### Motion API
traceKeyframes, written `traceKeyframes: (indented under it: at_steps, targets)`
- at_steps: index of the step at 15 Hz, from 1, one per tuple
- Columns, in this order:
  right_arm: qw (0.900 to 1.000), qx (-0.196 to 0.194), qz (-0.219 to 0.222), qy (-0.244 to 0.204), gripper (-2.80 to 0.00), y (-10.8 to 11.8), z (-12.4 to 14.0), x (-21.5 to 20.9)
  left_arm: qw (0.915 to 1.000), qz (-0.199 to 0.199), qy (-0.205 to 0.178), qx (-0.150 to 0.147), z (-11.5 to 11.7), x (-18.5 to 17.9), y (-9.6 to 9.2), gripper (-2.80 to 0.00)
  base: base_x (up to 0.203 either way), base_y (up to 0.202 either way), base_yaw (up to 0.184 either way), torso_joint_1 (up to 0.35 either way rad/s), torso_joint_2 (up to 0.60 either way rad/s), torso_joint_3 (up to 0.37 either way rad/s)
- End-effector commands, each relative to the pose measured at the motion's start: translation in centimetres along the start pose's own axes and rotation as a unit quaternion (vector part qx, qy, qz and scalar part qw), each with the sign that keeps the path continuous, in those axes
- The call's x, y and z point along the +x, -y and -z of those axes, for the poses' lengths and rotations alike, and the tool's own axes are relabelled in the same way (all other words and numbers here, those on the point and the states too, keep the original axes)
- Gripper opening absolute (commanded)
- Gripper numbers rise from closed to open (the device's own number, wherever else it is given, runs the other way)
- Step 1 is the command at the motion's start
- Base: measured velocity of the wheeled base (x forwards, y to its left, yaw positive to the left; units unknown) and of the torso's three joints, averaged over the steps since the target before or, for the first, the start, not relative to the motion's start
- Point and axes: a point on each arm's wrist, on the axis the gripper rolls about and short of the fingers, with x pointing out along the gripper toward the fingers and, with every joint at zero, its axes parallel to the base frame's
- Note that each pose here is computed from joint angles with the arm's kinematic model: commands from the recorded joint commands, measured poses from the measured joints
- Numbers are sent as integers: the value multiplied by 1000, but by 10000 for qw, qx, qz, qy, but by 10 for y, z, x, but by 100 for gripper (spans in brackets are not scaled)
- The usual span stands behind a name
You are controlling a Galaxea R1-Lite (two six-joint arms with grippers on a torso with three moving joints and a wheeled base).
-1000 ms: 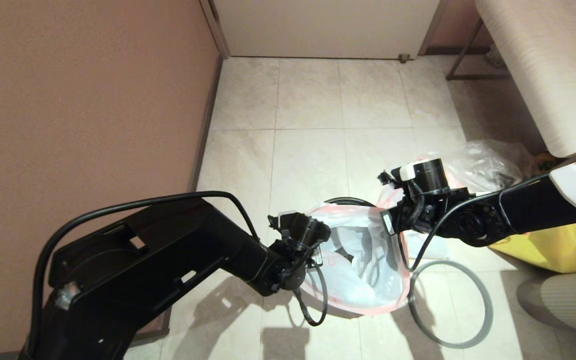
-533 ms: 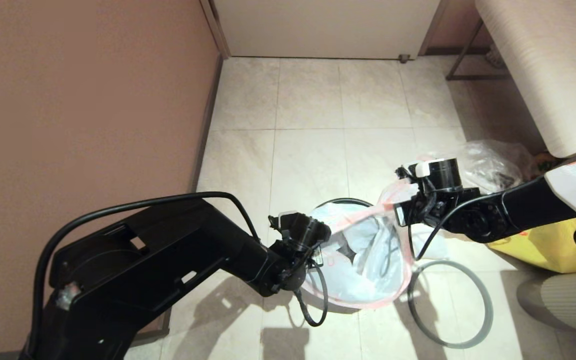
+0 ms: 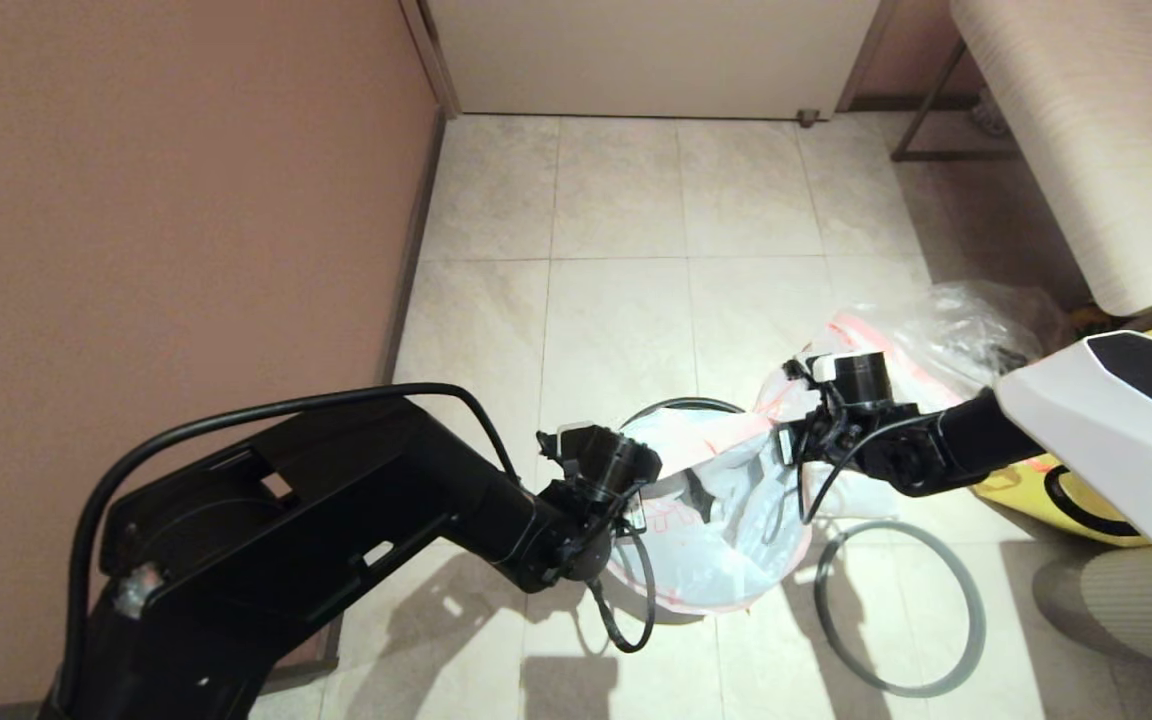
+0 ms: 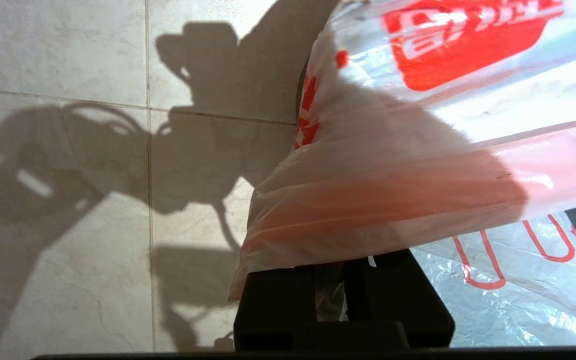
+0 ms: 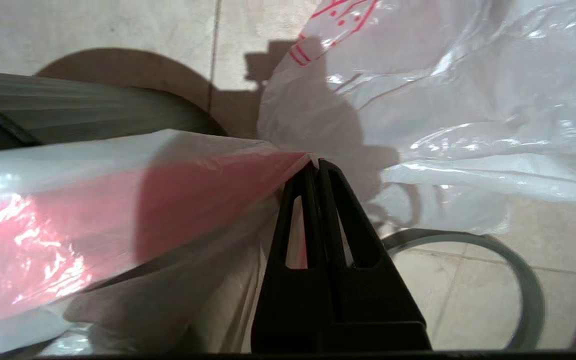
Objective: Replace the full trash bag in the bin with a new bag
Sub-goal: Put the new garbage bag on the trash can
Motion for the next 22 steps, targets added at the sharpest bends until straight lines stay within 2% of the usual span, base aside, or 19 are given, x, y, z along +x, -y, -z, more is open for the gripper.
traceKeyframes:
  at_steps: [1, 6, 7, 8, 9, 11, 15, 17, 19, 20, 22]
  targets:
    - [9997, 105, -177, -91, -280, -12, 7, 6, 10000, 6, 36, -30, -2, -1, 1, -280, 0, 0, 0, 0, 0, 0]
    - [9990, -13, -379, -251, -280, -27, -9, -44, 10000, -7, 36, 71, -2, -1, 2, -280, 0, 0, 0, 0, 0, 0]
    - [9992, -37, -306, -265, 0, -27, -8, -44, 10000, -16, 24, 91, -1, -1, 2, -280, 0, 0, 0, 0, 0, 0]
    - [9992, -21, -305, -245, 0, -27, -10, -45, 9999, -20, 21, 101, 0, -1, 2, -280, 0, 0, 0, 0, 0, 0]
    - [9993, 1, -314, -211, 0, -28, -14, -50, 10000, -20, 35, 87, -1, -1, 1, 0, 0, 0, 0, 0, 0, 0]
    - [9994, 111, -259, -198, 0, -27, -18, -64, 10000, -18, 44, 78, -2, -1, 1, 0, 0, 0, 0, 0, 0, 0]
    - [9968, 618, -310, -401, 0, -19, -34, -128, 10000, -24, 60, 61, -3, 0, 0, 0, 0, 0, 0, 0, 0, 0]
    - [9945, 806, -412, -534, 0, -23, -30, -153, 10000, -31, 68, 49, -3, 0, -1, 0, 0, 0, 0, 0, 0, 0]
    - [9932, 700, -591, -712, 0, -37, -17, -167, 10000, -29, 74, 45, -4, 0, -1, 0, 0, 0, 0, 0, 0, 0]
    - [9930, 647, -678, -716, -280, -43, -15, -171, 10000, -23, 83, 33, -5, -1, 0, 0, 0, 0, 0, 0, 0, 0]
    - [9914, 548, -857, -821, -280, -56, -9, -167, 10000, -29, 74, 45, -4, -1, -1, 0, 0, 0, 0, 0, 0, 0]
